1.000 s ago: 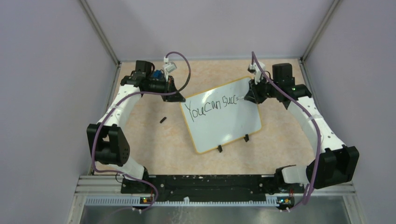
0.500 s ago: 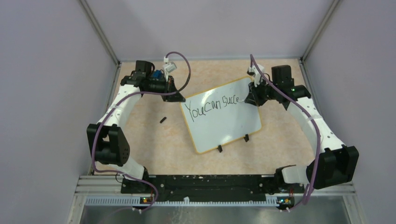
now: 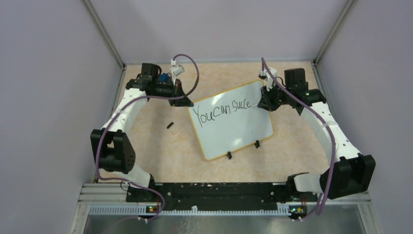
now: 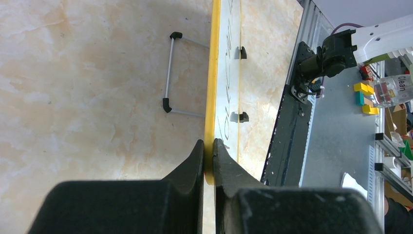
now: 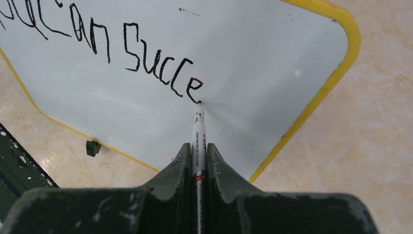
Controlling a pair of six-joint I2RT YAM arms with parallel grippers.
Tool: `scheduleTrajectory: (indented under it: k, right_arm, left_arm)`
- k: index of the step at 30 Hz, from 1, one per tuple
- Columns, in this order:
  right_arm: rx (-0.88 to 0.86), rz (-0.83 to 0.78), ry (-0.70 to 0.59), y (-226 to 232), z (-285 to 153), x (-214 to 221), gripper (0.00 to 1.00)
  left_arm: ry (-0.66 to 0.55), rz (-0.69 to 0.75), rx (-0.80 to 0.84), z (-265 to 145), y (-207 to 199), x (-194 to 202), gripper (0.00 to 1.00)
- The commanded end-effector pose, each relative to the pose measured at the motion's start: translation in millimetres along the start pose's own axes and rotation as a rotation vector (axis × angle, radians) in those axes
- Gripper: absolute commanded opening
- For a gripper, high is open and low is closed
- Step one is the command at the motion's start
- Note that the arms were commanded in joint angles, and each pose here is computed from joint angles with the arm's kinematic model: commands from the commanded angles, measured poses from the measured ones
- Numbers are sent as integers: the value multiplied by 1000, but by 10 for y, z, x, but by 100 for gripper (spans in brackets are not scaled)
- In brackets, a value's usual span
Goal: Write a sentence on the whiteboard
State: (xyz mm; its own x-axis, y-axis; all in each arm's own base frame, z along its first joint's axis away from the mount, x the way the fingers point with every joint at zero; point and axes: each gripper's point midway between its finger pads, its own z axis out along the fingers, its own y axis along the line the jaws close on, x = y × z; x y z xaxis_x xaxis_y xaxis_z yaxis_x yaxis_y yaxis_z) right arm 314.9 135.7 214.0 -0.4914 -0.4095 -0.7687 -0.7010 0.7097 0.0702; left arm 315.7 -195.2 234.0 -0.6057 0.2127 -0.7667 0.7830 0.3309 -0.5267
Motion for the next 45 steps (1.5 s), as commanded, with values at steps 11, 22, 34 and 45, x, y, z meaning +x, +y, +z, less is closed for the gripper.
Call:
scheduleTrajectory:
  k: [11,22,34,45]
  right_arm:
    - [51,-45,-103,-111,-218,-358,0]
    - [46,-33,-82,-162,-82,-282,0]
    - [111,-25,-74,-336,-165,-283,0]
    - [95,-21,-115,-327,-161,-409,0]
  left_arm:
    - [20,39,22,62,-109,63,0]
    - [23,37,16,64,-97,83,0]
    - [22,37,18,69,-90,78,0]
    - [22,36,18,70,-88,75,0]
